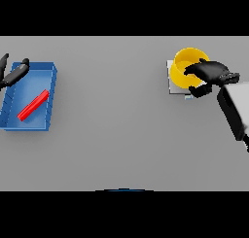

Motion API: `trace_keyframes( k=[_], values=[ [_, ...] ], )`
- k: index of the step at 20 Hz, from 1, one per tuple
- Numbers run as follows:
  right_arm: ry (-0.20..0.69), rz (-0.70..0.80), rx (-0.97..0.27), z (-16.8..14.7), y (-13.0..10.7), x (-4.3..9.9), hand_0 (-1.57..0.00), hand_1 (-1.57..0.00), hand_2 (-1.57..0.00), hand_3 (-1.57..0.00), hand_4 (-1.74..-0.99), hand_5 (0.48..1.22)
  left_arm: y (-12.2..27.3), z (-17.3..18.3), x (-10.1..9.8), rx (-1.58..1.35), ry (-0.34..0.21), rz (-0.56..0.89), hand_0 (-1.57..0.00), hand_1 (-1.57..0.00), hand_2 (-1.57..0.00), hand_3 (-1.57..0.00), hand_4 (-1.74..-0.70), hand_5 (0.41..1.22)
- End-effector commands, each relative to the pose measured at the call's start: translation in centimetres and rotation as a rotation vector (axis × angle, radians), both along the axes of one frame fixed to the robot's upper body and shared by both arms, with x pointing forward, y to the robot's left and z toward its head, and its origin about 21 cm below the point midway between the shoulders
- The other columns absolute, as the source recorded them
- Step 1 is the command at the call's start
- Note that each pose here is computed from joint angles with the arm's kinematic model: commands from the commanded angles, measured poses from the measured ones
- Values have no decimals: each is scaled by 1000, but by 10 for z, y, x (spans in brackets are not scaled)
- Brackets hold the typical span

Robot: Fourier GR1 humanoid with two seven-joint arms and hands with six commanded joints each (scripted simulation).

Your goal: Pick up the red beaker and tilt it to pour out 1 green nut into yellow bowl. Pick up the yellow bowl and place it on the metallic measuring scale.

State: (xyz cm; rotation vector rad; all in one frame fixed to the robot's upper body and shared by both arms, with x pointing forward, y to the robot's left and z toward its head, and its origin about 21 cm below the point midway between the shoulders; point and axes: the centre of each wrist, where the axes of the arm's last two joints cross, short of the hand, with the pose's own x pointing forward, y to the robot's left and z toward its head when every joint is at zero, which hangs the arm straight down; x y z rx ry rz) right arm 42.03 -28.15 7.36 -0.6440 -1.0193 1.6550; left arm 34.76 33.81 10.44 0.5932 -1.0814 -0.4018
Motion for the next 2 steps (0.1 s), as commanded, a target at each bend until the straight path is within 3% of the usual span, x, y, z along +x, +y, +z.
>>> trace_keyframes(
  k=[1,2],
  values=[
    [7,-9,-1,-1,0,0,-49,-79,-129,-297,-1412,771,1,-1,-2,-3,-5,0,1,1,1,1,-720,694],
    [12,-16,3,2,-2,0,-39,-63,-103,-272,-1410,759,0,-2,-2,-4,-5,-4,1,1,1,1,-720,693]
  ],
)
